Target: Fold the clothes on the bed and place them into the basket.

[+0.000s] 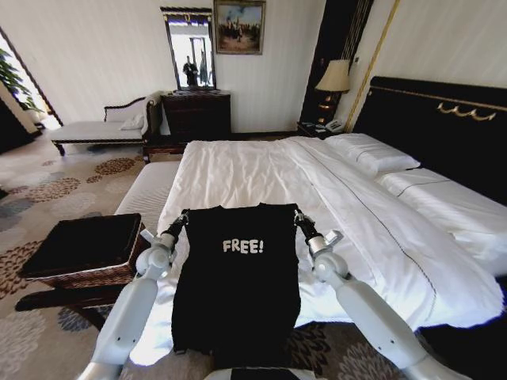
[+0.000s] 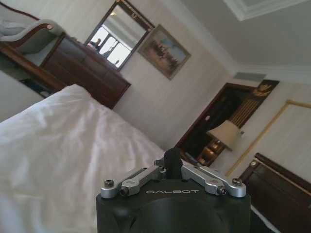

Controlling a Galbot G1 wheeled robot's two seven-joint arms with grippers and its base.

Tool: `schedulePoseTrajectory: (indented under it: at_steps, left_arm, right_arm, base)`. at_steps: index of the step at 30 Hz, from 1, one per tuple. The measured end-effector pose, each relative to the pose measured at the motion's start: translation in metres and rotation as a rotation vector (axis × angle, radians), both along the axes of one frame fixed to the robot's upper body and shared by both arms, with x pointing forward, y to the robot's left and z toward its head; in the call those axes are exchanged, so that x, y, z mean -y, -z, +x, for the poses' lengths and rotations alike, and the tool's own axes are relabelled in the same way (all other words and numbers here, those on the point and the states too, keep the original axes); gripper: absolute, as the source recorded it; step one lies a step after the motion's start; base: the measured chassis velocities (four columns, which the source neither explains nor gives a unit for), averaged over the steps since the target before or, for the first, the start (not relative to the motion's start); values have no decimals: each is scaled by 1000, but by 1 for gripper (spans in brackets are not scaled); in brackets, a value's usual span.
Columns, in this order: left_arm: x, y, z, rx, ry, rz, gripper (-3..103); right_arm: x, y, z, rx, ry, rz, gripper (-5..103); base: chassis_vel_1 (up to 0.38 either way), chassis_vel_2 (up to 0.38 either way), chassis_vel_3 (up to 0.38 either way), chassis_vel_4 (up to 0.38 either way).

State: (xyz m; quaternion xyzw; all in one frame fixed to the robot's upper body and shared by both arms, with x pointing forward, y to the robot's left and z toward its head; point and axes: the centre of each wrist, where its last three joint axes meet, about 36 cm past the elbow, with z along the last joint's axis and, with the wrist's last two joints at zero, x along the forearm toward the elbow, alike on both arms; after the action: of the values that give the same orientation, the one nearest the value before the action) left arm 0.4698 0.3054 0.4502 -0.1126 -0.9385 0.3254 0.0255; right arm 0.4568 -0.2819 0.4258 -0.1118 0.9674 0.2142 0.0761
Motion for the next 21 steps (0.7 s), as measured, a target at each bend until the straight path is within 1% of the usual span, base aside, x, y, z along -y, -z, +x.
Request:
schedulePoseTrajectory:
  at_steps: [2, 4, 5, 9, 10, 14, 15, 16, 18, 21]
  left_arm:
    - [11, -20, -23, 62, 51, 3, 1]
    - [19, -33, -46, 109, 93, 17, 1]
    - [19, -33, -46, 109, 93, 17, 1]
    - [30, -54, -93, 170, 145, 32, 1]
    - [30, -54, -93, 170, 145, 32, 1]
    - [42, -74, -144, 209, 176, 23, 1]
    - [42, -74, -144, 209, 176, 23, 1]
    - [45, -79, -157, 215, 178, 17, 1]
    - [49, -86, -171, 224, 175, 5, 1]
    - [51, -94, -176, 232, 160, -8, 1]
  right_arm:
    - [0, -9, -17, 48, -27, 8, 1]
    - [1, -15, -32, 88, -53, 8, 1]
    - [1, -15, -32, 88, -53, 8, 1]
    - [5, -34, -63, 185, -92, 9, 1]
    - [5, -34, -63, 185, -92, 9, 1]
    - [5, -46, -95, 249, -134, 4, 1]
    - [5, -46, -95, 249, -134, 4, 1]
    - [4, -50, -104, 264, -144, 0, 1]
    - [4, -61, -112, 289, -150, -3, 1]
    - [5, -74, -113, 286, -133, 11, 1]
  base:
    - [0, 0, 0, 0]
    - [0, 0, 0, 0]
    - [0, 0, 0, 0]
    - [0, 0, 0, 0]
    - [0, 0, 0, 0]
    - [0, 0, 0, 0]
    - [0, 0, 0, 0]
    - [0, 0, 0, 0]
    - [0, 0, 0, 0]
    - [0, 0, 0, 0]
